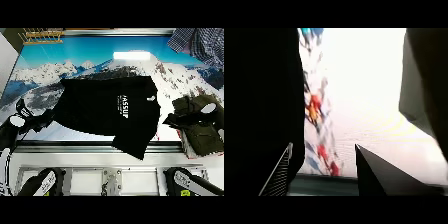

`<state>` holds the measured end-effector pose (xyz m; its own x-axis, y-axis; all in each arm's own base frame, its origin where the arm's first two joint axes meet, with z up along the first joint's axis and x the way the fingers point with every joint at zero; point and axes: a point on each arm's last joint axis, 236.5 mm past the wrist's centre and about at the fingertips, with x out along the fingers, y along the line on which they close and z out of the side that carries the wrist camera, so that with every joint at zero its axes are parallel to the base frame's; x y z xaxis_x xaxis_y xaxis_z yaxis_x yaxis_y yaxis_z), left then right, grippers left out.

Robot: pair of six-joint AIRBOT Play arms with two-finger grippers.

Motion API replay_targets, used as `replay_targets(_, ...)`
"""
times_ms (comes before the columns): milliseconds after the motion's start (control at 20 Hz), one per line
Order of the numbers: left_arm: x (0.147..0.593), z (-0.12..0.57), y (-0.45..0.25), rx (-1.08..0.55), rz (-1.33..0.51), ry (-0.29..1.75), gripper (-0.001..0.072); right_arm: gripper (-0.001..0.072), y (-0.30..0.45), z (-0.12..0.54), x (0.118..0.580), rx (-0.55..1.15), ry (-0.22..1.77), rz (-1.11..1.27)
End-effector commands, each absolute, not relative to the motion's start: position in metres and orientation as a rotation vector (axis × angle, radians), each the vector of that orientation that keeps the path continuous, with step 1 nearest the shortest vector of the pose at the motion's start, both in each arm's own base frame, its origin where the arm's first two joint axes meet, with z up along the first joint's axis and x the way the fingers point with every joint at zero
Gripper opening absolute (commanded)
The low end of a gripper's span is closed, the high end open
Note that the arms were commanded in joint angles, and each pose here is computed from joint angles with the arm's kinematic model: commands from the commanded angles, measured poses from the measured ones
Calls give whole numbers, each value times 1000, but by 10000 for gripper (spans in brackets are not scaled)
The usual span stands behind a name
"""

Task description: Fold the clothes and pants, and hang the long-sleeved shirts on hangers.

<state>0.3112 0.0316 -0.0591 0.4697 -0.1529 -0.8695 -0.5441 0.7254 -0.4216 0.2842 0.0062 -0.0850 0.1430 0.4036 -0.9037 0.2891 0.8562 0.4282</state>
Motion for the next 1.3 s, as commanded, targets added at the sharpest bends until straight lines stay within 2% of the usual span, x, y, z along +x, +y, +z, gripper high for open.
replay_targets(0, 312, -54, 31, -745, 262, 1065, 10, 442, 48, -111, 275, 781, 1469, 213)
replay_targets(100, 312, -54, 31, -745, 262, 1064, 9, 441, 62, -115, 277, 806, 1478, 246)
replay_targets(450, 312, -54, 31, -746, 262, 1066, 9, 433, 104, -120, 266, 698, 1541, 351)
replay_targets(500, 311, -54, 31, -747, 261, 1069, 9, 299, 107, -119, 265, 677, 1542, 372)
replay_targets(550, 310, -55, 30, -747, 259, 1076, 9, 108, 110, -118, 264, 660, 1539, 391)
replay_targets(600, 309, -55, 29, -747, 257, 1081, 9, 95, 110, -115, 265, 655, 1531, 396)
replay_targets(650, 308, -54, 28, -748, 255, 1085, 9, 8, 108, -110, 266, 642, 1517, 400)
replay_targets(750, 315, -37, 30, -736, 242, 1038, 9, 13, 98, -89, 278, 539, 1458, 415)
replay_targets(900, 348, 65, 40, -673, 181, 790, 9, 13, 72, -5, 325, 327, 1240, 398)
replay_targets(1000, 358, 168, 42, -612, 128, 556, 9, 13, 62, 93, 359, 204, 982, 389)
replay_targets(1100, 343, 272, 37, -542, 78, 325, 9, 13, 59, 207, 372, 112, 691, 375)
replay_targets(1250, 284, 398, 19, -448, 18, 17, 9, 13, 58, 361, 342, 14, 279, 331)
